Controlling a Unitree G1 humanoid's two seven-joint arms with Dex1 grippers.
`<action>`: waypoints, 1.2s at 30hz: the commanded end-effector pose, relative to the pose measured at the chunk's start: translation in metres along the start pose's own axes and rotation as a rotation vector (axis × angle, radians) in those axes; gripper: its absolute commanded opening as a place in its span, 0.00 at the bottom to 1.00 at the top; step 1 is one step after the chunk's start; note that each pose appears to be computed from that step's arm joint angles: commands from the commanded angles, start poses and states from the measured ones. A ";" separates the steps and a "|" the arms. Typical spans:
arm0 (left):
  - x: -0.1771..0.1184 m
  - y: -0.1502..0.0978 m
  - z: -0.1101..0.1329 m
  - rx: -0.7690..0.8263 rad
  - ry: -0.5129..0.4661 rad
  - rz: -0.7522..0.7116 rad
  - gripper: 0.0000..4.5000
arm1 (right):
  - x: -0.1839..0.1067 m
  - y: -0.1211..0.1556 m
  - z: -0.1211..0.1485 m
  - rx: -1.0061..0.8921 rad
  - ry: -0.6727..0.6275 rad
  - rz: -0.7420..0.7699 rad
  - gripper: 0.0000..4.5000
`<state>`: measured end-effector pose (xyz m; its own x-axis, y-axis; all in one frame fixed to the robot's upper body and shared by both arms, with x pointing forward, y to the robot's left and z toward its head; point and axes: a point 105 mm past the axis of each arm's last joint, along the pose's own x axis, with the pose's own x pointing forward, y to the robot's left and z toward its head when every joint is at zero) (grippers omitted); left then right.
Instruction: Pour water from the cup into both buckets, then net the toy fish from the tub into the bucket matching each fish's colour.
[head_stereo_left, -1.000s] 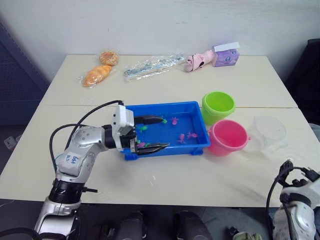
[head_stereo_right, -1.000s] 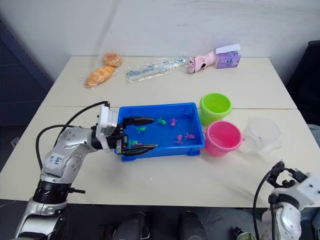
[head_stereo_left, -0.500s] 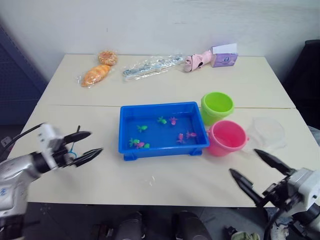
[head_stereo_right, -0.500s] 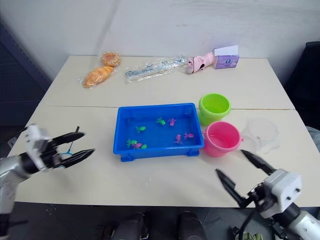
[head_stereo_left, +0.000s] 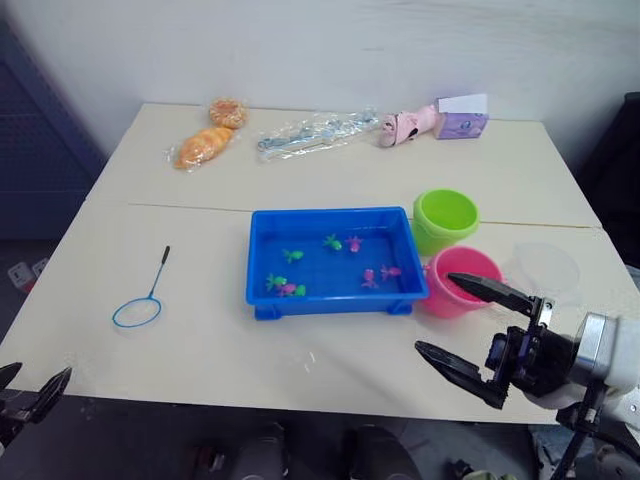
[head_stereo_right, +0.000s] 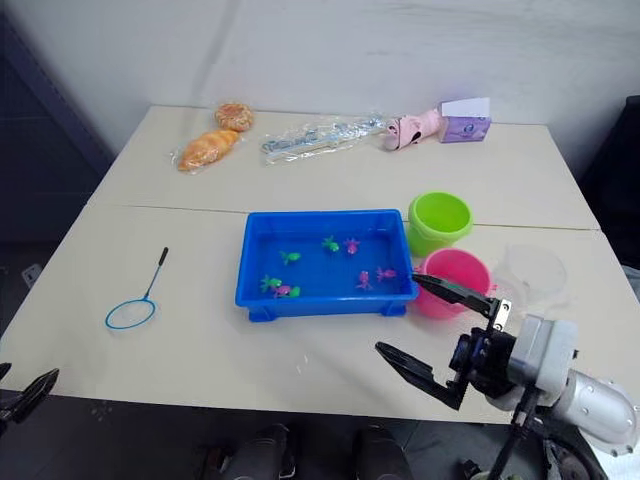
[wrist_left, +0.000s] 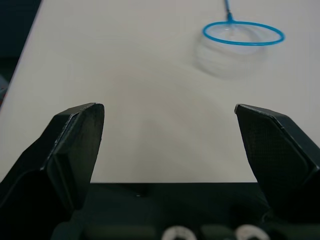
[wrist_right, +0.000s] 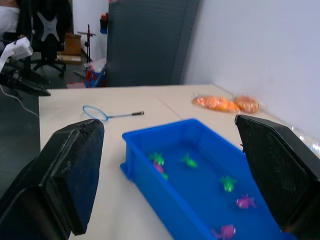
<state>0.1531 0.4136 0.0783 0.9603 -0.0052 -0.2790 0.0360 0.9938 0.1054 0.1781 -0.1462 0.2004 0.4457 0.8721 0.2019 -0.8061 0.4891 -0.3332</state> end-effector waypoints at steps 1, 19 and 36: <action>0.014 0.007 0.028 -0.017 -0.094 0.121 1.00 | 0.010 0.003 0.004 -0.028 -0.069 0.105 0.99; 0.154 -0.046 0.063 0.001 0.212 0.034 1.00 | 0.016 0.002 -0.011 -0.047 -0.041 0.128 0.99; 0.180 -0.051 0.061 -0.067 0.197 -0.097 0.01 | 0.018 0.003 -0.010 -0.059 -0.020 0.094 1.00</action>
<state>0.3373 0.3539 0.0683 0.8485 -0.0532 -0.5265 0.0670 0.9977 0.0071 0.1921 -0.1311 0.1825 0.3783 0.9089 0.1753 -0.8336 0.4169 -0.3624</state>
